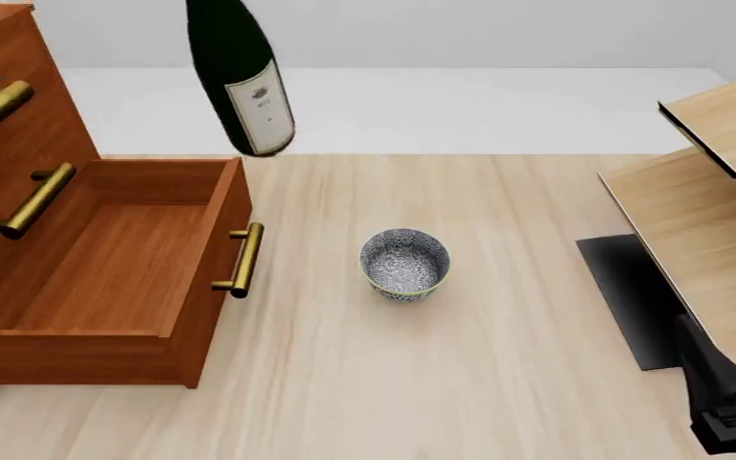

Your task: Put the wine bottle in the bottom drawer of the cabinet.

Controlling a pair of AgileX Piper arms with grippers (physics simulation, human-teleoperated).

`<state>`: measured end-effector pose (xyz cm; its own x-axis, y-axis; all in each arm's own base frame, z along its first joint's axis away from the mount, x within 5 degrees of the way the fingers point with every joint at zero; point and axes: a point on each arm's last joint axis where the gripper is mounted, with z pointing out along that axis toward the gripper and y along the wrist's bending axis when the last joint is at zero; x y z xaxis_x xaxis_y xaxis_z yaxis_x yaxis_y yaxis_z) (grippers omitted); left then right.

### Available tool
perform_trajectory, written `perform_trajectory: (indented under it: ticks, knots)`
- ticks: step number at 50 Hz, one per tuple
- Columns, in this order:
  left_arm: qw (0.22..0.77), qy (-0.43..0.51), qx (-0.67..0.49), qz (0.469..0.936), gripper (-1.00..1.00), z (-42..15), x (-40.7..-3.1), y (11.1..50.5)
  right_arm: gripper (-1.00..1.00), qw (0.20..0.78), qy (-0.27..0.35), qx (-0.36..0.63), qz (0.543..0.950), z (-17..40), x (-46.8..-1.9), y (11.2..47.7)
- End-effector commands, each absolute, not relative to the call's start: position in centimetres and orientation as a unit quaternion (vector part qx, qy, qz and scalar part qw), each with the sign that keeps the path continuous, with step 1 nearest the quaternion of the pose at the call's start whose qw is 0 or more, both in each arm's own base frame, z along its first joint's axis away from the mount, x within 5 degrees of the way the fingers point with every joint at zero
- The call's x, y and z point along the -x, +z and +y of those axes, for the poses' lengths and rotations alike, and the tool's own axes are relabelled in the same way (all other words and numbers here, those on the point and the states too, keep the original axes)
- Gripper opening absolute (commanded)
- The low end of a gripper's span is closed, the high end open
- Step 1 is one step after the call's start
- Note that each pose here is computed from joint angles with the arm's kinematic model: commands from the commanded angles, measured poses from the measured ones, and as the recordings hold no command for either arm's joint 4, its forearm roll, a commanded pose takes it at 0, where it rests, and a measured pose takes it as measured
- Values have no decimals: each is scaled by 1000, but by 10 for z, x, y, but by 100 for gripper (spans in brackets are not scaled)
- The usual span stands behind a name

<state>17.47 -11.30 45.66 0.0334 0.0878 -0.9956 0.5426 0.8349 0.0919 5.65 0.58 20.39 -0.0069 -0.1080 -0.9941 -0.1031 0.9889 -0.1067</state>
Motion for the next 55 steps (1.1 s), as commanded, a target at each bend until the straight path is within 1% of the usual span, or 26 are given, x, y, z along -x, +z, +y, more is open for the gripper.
perform_trajectory:
  ticks: [1,13,21,28,39,44,55]
  knots:
    - [699,-136,-201,673,-100,-78,-150,465,100,701,1,75,710,6,-56,204]
    - [694,-110,-188,686,-100,-60,-133,462,100,699,2,78,711,6,-56,203]
    - [671,-96,-179,713,-100,-53,-130,456,100,699,3,81,711,7,-56,203]
    - [663,-86,-175,723,-100,-48,-125,455,100,698,3,82,711,7,-57,203]
    - [648,-71,-160,741,-100,-42,-126,458,100,698,4,83,712,7,-57,203]
    - [626,-57,-152,762,-100,-40,-136,451,100,697,5,84,712,7,-56,203]
    - [615,-45,-142,774,-100,-37,-142,455,100,697,5,85,712,7,-57,203]
